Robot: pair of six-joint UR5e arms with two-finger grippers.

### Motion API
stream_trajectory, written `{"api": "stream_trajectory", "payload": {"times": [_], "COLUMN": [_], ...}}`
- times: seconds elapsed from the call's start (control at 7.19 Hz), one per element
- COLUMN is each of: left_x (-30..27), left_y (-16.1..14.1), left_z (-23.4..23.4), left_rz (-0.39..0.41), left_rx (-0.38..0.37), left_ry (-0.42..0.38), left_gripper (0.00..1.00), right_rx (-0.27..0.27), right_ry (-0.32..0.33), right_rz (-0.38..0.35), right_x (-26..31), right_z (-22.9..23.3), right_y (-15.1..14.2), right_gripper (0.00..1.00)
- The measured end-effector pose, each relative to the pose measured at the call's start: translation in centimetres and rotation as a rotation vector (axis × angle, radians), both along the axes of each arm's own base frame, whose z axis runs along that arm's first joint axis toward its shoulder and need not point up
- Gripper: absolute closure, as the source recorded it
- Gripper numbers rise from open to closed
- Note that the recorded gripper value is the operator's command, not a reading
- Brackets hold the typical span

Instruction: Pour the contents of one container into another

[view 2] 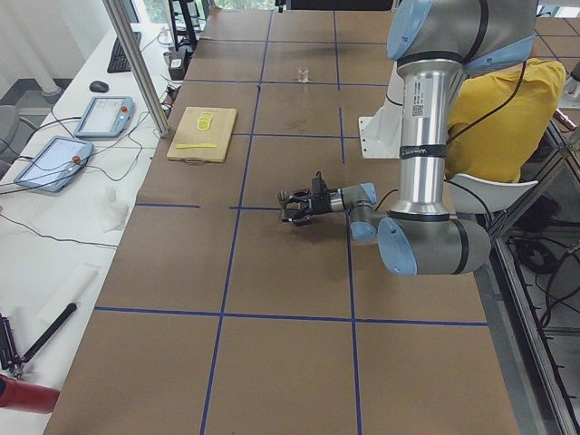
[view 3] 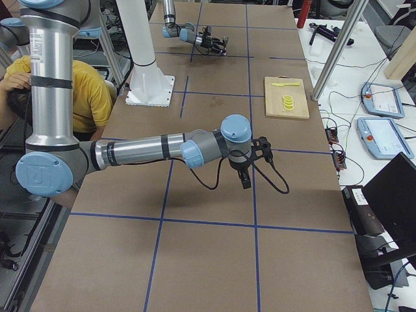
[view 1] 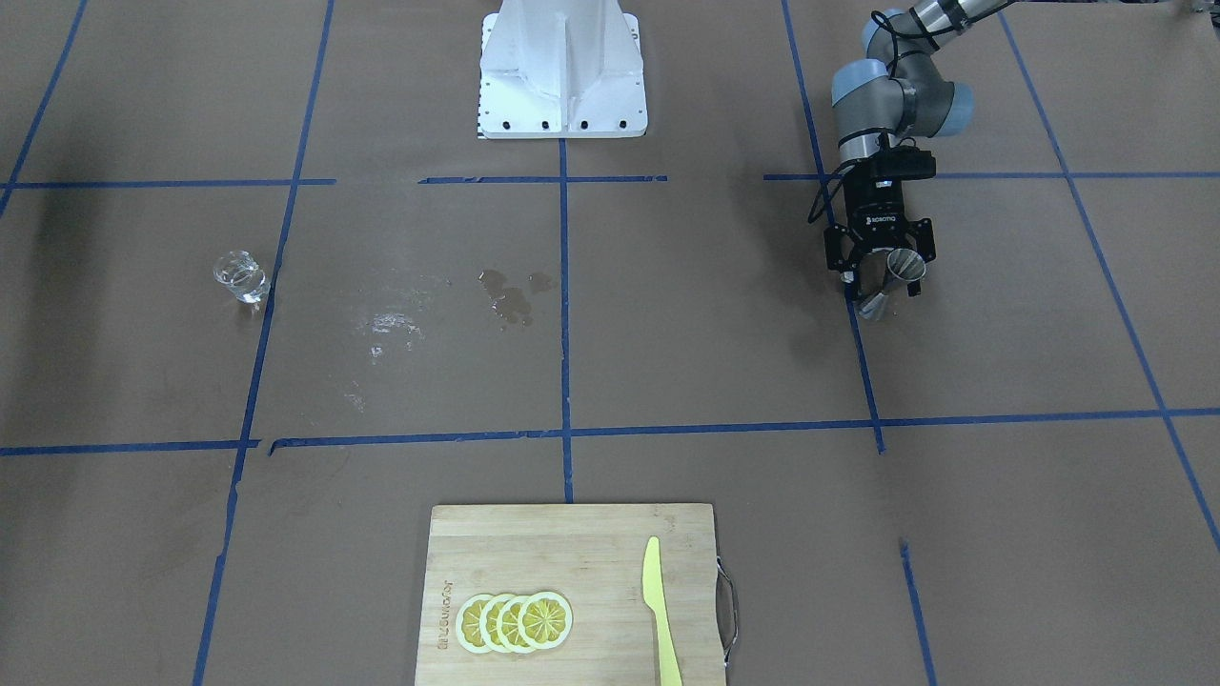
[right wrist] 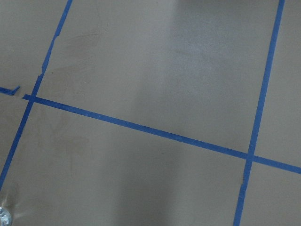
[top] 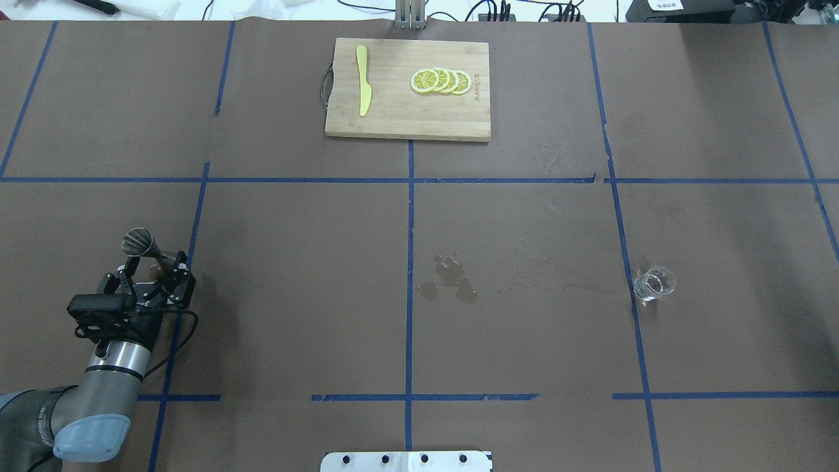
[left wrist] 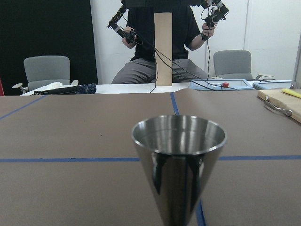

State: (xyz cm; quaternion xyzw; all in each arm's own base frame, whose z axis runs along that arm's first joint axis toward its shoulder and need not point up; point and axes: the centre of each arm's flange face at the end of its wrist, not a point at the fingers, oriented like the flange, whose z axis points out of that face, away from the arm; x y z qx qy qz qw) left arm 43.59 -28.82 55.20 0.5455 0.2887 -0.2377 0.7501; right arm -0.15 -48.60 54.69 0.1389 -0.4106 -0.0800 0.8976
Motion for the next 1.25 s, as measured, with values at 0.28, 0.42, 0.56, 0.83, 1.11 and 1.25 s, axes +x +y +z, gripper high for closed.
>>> {"api": "stream_trajectory", "payload": {"times": [0.28,0.42,0.56,0.83,1.11,1.25], "left_x": [-0.17,-0.26,-0.34,-0.48,-0.56,-0.58], "left_y": [-0.21,-0.26,-0.28,-0.31,-0.31,-0.31], "left_z": [-0.1,-0.13,-0.16,-0.24,-0.31,-0.32], "left_rz": [-0.008,-0.011,-0.014,-0.02,-0.023,-0.023], "left_rx": [0.004,0.006,0.008,0.013,0.016,0.017], "left_ry": [-0.001,0.001,0.005,0.01,0.012,0.013], "left_gripper": [0.18,0.22,0.29,0.34,0.36,0.4], "right_rx": [0.0,0.0,0.0,0.002,0.003,0.003], "right_ry": [0.0,0.0,0.0,0.0,-0.001,-0.001], "right_rz": [0.0,0.0,0.0,0.0,0.001,0.001], "right_x": [0.0,0.0,0.0,0.0,0.0,0.0], "right_z": [0.0,0.0,0.0,-0.12,-0.21,-0.23], "right_y": [0.0,0.0,0.0,0.01,0.02,0.02], "right_gripper": [0.0,0.0,0.0,0.0,0.0,0.0]}}
